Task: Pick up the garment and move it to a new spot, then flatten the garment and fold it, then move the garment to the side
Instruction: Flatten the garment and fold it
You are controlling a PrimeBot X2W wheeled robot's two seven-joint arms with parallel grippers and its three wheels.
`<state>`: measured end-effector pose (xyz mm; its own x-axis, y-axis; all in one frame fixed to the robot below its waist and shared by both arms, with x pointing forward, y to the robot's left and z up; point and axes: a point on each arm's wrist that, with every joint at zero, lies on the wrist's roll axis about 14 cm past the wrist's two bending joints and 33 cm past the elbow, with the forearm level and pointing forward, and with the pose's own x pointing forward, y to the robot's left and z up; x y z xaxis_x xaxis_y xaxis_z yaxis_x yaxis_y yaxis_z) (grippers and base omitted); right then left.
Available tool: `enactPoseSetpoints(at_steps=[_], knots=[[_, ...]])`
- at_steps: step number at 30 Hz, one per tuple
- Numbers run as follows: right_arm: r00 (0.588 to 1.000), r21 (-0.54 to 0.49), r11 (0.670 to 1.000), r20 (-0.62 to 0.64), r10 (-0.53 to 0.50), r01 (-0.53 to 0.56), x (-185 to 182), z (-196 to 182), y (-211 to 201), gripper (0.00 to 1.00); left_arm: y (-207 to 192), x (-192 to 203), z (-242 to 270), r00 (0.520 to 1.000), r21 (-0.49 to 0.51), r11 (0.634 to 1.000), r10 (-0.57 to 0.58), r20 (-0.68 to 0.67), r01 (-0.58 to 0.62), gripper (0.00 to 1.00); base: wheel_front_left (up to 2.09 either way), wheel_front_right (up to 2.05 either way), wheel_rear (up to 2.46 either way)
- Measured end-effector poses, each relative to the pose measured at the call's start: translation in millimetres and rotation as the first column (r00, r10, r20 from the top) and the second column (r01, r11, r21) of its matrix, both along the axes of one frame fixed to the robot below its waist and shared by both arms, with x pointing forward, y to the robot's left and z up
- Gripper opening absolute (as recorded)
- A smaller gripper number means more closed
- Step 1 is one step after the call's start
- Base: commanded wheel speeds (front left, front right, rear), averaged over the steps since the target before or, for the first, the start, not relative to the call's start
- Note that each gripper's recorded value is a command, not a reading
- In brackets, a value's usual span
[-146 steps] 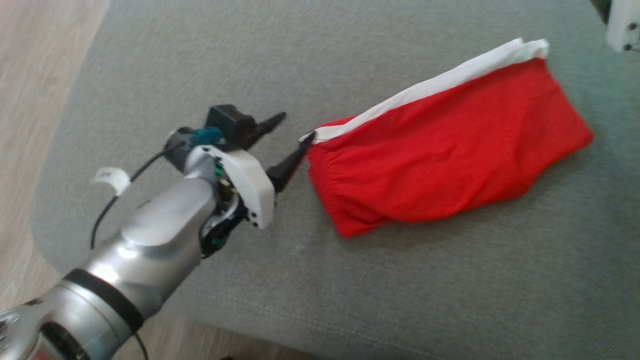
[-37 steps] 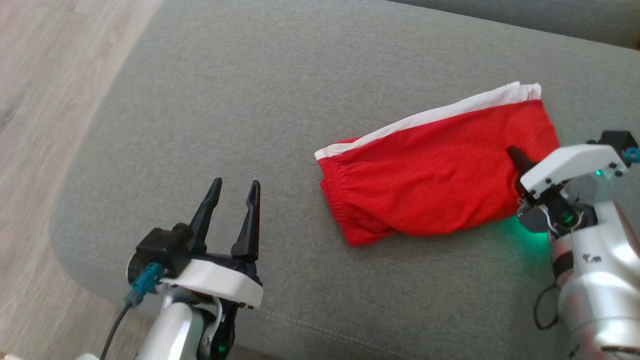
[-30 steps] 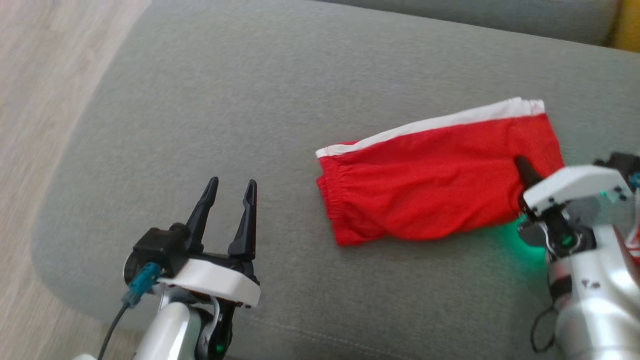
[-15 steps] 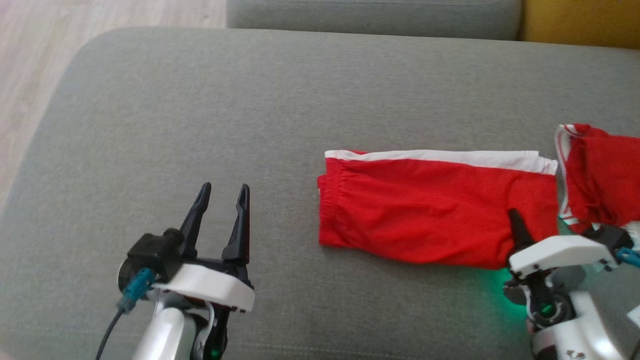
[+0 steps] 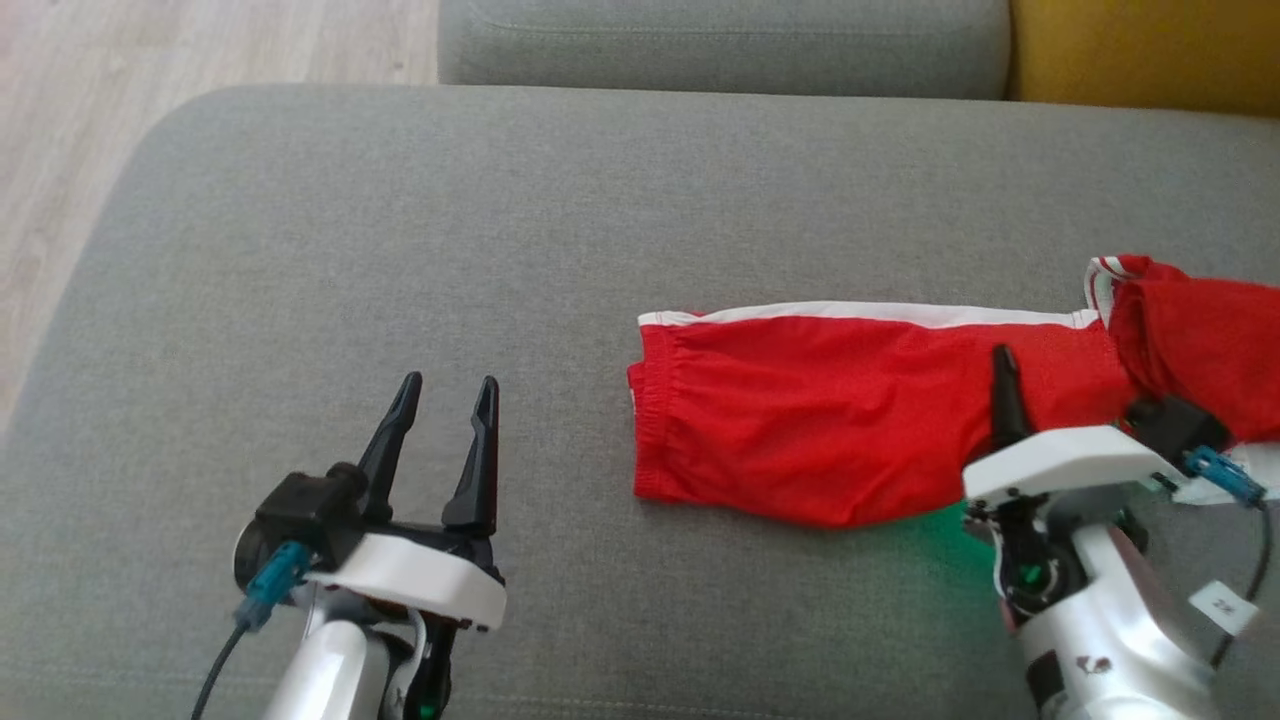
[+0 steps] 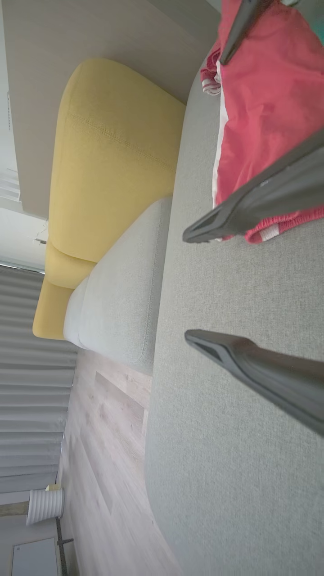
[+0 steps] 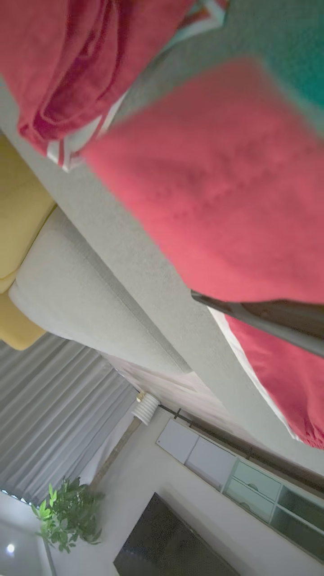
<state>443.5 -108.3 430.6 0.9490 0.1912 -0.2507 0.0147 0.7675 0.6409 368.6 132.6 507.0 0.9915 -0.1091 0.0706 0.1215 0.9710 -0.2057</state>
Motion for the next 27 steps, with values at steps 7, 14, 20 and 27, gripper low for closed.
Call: enactPoseSetpoints(at_steps=[7,14,20,27], knots=[[0.985,-0.046,0.991,0.108,0.133,-0.128,2,27,44,0.0,9,-12,-2,1.0,-0.001,1.0,0.028,-0.007,-0.028,1.0,0.0,0.0,0.0],[0.943,-0.083,0.95,0.121,0.311,-0.302,-12,33,97,0.0,21,-23,0,0.998,-0.001,0.998,0.071,-0.002,-0.071,1.0,0.0,0.0,0.0],[0.889,-0.093,0.896,0.114,0.444,-0.435,-29,32,140,0.0,33,-34,-3,0.994,-0.001,0.994,0.11,-0.009,-0.11,1.0,0.0,0.0,0.0],[0.813,-0.162,0.813,0.087,0.576,-0.559,-40,29,177,0.0,41,-47,-7,0.989,-0.011,0.989,0.145,-0.024,-0.145,1.0,0.0,0.0,0.0]])
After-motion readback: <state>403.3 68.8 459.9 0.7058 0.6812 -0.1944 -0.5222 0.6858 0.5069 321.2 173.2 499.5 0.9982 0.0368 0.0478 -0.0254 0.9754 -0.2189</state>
